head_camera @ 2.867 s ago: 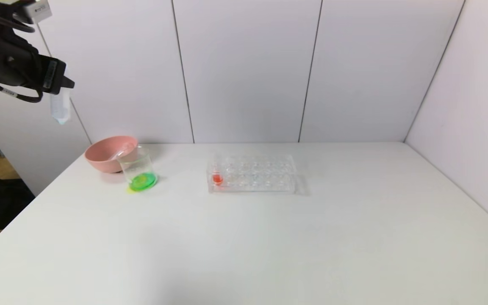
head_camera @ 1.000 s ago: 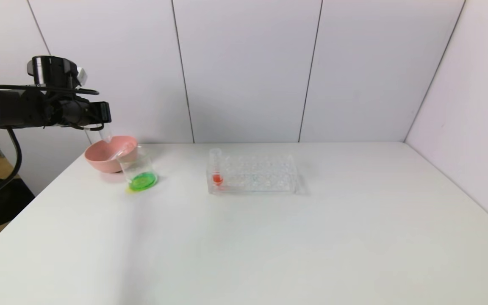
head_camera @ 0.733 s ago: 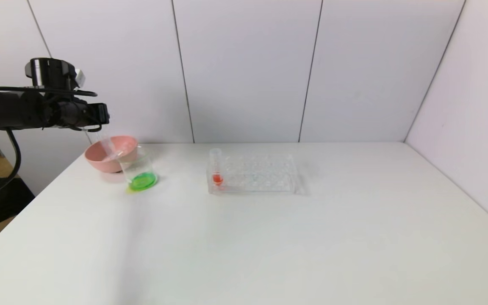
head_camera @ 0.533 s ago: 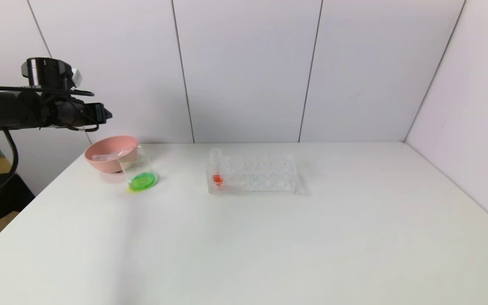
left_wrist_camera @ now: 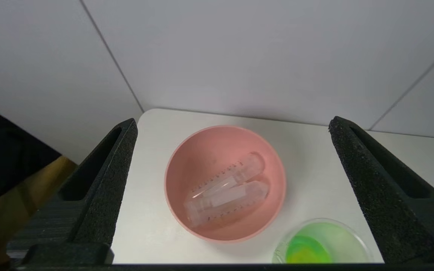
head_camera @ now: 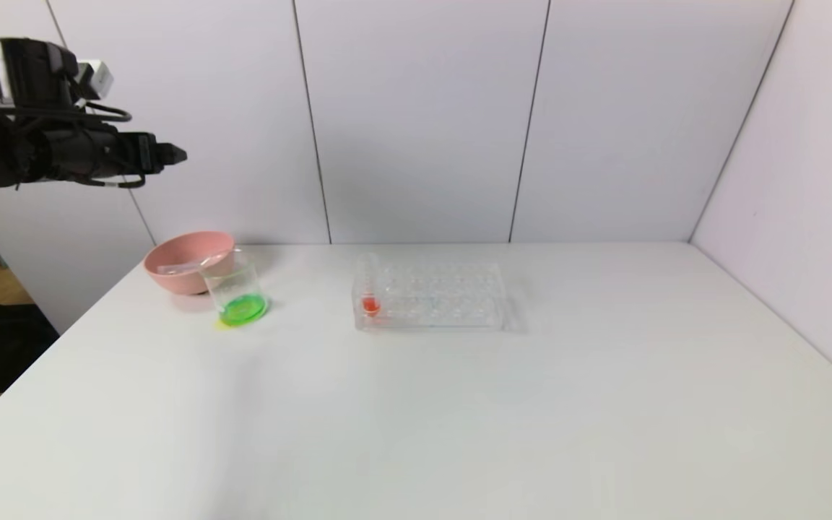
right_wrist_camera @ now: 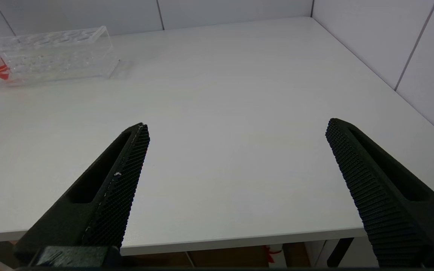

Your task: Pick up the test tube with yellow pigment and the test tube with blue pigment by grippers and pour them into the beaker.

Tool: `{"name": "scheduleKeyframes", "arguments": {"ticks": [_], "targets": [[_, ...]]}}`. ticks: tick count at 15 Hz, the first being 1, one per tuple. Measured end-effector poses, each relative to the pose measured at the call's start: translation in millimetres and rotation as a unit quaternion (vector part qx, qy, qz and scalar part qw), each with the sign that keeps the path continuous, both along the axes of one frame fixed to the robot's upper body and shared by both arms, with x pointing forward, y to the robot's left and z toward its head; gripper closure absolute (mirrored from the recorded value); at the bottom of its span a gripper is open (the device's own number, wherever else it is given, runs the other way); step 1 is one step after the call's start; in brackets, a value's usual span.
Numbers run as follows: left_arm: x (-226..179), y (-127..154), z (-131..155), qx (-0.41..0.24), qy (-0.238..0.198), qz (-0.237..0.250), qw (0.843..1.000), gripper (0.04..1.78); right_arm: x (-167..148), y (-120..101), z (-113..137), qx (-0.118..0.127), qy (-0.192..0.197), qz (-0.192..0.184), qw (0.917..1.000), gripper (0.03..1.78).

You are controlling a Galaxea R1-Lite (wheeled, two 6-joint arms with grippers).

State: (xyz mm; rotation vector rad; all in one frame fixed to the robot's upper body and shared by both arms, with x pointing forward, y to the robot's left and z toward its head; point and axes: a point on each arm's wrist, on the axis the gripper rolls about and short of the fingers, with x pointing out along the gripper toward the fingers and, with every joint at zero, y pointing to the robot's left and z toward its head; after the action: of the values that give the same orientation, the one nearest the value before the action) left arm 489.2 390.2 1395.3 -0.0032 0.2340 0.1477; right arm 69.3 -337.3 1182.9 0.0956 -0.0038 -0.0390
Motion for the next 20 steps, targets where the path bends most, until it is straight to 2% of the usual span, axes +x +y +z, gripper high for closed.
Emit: {"name": "scheduleKeyframes", "arguments": {"ticks": [3,6,8,10,13,15,17,20], "targets": [[-56.0,-24.7,55.9,0.003,-0.068,-0.055,0.996,0.06,0.0,0.0,0.0,0.0,0.0,0.0,1.0,0.1],[-144.2,-48.1,103.5,0.005,-0.136,-0.109,0.985,0.06,0.0,0.0,0.0,0.0,0.0,0.0,1.0,0.1],[-213.0,-57.5,117.9,0.006,-0.172,-0.134,0.976,0.06,0.0,0.0,0.0,0.0,0.0,0.0,1.0,0.1],[-281.6,-61.9,115.4,0.005,-0.194,-0.156,0.969,0.06,0.0,0.0,0.0,0.0,0.0,0.0,1.0,0.1],[-381.0,-61.0,82.4,0.004,-0.185,-0.175,0.967,0.06,0.0,0.0,0.0,0.0,0.0,0.0,1.0,0.1],[-428.6,-57.8,38.8,0.013,-0.138,-0.155,0.978,0.06,0.0,0.0,0.0,0.0,0.0,0.0,1.0,0.1],[-447.6,-54.8,-16.0,0.029,-0.071,-0.12,0.99,0.06,0.0,0.0,0.0,0.0,0.0,0.0,1.0,0.1],[-442.3,-54.5,-92.3,0.044,-0.025,-0.073,0.996,0.06,0.0,0.0,0.0,0.0,0.0,0.0,1.0,0.1]]}}
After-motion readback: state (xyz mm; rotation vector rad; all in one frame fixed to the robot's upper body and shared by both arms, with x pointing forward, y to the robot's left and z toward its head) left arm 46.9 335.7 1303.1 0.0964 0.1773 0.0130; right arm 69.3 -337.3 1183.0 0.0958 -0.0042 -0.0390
